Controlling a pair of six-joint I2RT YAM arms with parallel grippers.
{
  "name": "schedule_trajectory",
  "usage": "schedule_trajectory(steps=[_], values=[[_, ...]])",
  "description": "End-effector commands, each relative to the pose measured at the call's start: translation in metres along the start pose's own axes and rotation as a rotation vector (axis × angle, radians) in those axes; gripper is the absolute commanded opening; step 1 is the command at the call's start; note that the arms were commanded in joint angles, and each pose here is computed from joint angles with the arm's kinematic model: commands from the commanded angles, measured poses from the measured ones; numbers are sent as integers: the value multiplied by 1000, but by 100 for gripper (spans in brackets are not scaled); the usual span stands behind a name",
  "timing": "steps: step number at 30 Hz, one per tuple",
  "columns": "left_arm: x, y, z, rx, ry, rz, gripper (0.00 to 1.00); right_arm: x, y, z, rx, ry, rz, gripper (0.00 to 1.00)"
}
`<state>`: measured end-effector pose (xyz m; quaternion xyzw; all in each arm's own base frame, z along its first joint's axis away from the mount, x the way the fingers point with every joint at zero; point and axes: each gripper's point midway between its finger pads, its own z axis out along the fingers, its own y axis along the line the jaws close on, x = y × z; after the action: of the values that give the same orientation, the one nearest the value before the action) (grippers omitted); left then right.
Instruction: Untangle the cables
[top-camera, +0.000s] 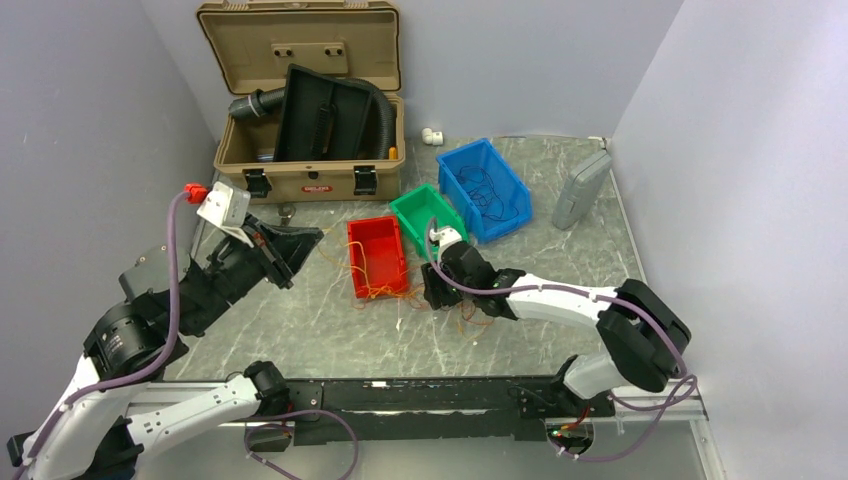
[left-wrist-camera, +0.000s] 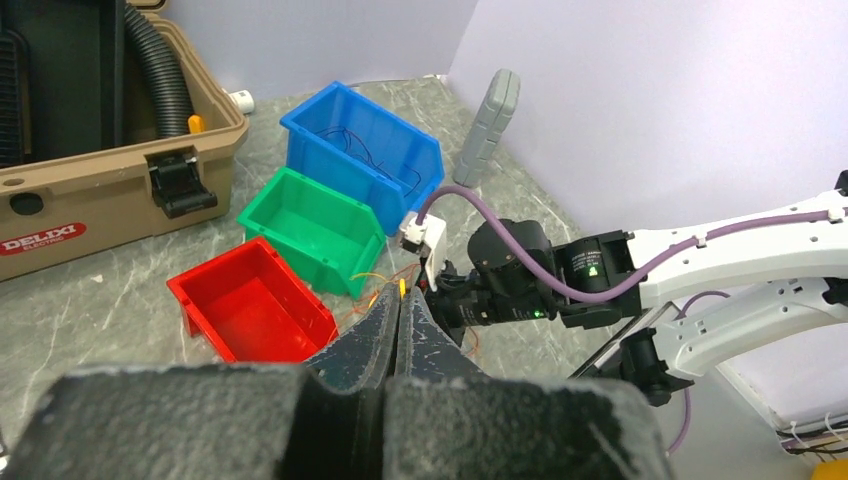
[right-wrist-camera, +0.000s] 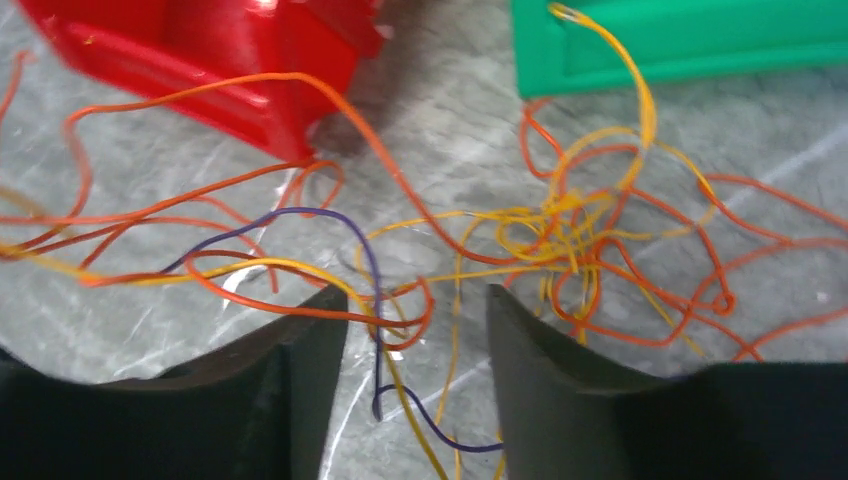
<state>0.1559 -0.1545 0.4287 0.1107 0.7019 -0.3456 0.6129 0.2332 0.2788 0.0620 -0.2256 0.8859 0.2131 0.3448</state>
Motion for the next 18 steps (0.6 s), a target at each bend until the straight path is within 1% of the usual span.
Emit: schedule_trajectory(steps=[1, 2, 4, 6, 9, 11, 15, 18], values=[[-17, 6, -11, -32, -61, -16, 0, -7, -37, -2, 221, -57, 122, 38], [-18, 11, -15, -53, -69, -17, 0, -1, -50, -7, 282, -54, 161, 28], [-21, 22, -22, -108, -92, -20, 0, 6, -75, -21, 371, -69, 253, 22], [-22, 41, -29, -199, -113, -24, 0, 20, -102, -37, 449, -79, 354, 16], [-17, 70, -42, -355, -123, -46, 0, 34, -145, -67, 580, -141, 538, 8], [-16, 88, -53, -454, -134, -58, 0, 42, -170, -88, 670, -190, 625, 9], [-14, 118, -79, -628, -166, -88, 0, 49, -196, -123, 811, -286, 741, 19], [-14, 136, -100, -729, -212, -133, 0, 57, -213, -148, 943, -341, 850, 18]])
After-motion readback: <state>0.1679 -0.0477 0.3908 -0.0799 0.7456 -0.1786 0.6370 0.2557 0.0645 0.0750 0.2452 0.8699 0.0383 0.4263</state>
